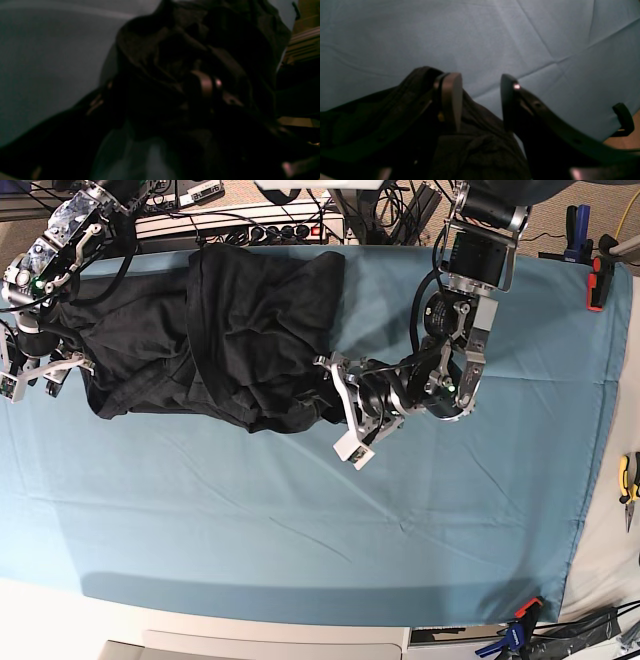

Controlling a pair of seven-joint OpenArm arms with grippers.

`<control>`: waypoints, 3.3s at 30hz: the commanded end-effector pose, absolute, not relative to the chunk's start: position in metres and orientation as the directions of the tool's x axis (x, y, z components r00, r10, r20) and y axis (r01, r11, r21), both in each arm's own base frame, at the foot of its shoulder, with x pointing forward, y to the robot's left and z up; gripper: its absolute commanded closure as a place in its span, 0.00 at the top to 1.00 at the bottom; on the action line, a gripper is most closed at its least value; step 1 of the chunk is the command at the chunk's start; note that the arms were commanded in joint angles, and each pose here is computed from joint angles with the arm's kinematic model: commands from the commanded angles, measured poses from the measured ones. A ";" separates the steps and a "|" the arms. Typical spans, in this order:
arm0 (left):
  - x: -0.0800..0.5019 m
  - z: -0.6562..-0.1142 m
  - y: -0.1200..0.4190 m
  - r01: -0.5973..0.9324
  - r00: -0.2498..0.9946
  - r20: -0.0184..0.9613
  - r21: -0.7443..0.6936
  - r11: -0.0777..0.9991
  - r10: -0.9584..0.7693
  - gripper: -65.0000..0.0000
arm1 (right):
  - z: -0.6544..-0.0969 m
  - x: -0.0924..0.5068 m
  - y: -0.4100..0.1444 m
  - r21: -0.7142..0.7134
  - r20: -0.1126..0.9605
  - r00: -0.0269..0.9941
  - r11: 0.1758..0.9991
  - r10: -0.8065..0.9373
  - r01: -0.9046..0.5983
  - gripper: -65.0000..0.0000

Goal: Fold the T-shirt properly
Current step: 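Tuck the loose hem cloth under the bundle with the left gripper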

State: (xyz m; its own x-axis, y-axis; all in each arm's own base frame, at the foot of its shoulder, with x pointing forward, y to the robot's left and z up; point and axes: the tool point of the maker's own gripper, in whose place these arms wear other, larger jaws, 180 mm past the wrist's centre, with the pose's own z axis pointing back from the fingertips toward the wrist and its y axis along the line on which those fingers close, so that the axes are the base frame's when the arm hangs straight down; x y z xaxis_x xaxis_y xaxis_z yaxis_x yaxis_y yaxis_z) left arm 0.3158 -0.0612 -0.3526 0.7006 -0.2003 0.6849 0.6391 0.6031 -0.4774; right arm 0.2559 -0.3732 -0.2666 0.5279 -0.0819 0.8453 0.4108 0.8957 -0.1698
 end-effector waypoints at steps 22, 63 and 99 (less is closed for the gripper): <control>0.344 -0.330 -0.059 0.667 0.603 0.782 -0.386 0.637 -0.158 0.00 | -0.252 0.262 -0.377 -0.178 0.871 0.489 0.893 -0.053 0.413 0.40; 0.435 -0.288 -0.061 0.680 0.516 0.850 -0.333 0.653 -0.105 0.00 | -0.251 0.262 -0.377 -0.178 0.871 0.489 0.893 -0.053 0.413 0.40; 0.384 -0.357 -0.050 0.732 0.606 0.672 -0.263 0.629 -0.425 0.00 | -0.252 0.262 -0.377 -0.178 0.871 0.489 0.893 -0.053 0.413 0.40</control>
